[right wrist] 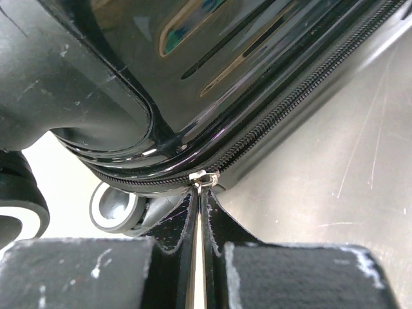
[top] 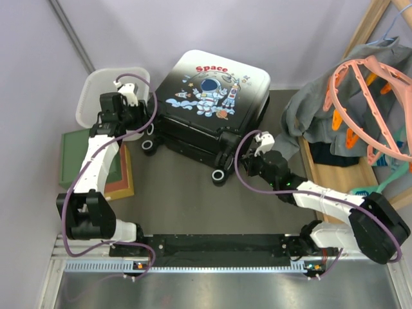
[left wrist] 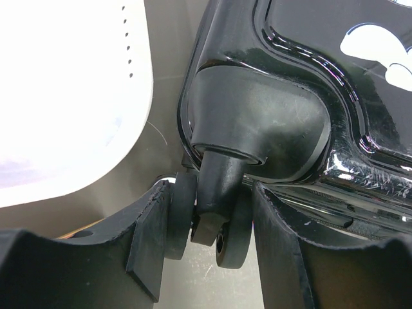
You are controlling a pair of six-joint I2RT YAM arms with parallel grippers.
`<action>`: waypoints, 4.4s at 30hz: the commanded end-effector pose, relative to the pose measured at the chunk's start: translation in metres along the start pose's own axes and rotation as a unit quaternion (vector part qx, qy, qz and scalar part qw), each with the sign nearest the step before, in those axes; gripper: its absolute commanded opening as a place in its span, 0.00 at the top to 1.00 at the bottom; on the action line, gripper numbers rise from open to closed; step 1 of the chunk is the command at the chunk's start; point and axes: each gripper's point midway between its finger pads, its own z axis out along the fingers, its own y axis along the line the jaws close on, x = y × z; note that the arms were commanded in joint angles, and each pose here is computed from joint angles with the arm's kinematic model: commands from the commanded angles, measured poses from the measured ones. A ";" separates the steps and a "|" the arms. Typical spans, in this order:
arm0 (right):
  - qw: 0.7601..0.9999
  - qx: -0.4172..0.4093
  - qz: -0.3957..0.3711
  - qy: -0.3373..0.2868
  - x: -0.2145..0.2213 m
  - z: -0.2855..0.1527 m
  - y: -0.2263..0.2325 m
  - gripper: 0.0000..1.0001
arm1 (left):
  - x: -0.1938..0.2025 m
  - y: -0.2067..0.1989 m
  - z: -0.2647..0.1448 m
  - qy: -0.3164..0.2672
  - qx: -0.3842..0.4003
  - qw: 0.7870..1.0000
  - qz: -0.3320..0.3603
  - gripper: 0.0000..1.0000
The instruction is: Open, take out, and arrange the luggage
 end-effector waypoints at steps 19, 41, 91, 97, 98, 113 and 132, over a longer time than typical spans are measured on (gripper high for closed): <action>0.997 -0.070 0.023 -0.013 -0.044 -0.019 0.073 1.00 | 0.013 -0.058 -0.067 0.020 0.097 0.995 -0.025 1.00; 0.997 -0.038 0.062 -0.002 -0.049 -0.015 0.030 1.00 | 0.042 -0.067 -0.089 0.054 0.040 0.979 0.193 0.50; 0.997 -0.061 0.029 0.043 -0.039 0.031 0.011 1.00 | 0.019 -0.039 -0.002 0.082 0.132 0.144 0.977 0.84; 0.996 -0.067 0.038 0.041 -0.040 0.029 0.014 1.00 | 0.059 -0.095 -0.026 -0.028 0.183 0.187 0.965 0.45; 0.996 -0.070 0.044 0.042 -0.039 0.028 0.015 1.00 | 0.063 -0.104 -0.030 -0.042 0.193 0.206 0.958 0.30; 0.995 -0.069 0.063 0.046 -0.038 0.026 0.017 1.00 | 0.064 -0.289 -0.076 -0.232 0.285 0.403 0.838 0.01; 0.995 -0.075 0.058 0.041 -0.037 0.022 0.018 1.00 | 0.108 -0.324 -0.019 -0.219 0.262 0.102 0.934 0.01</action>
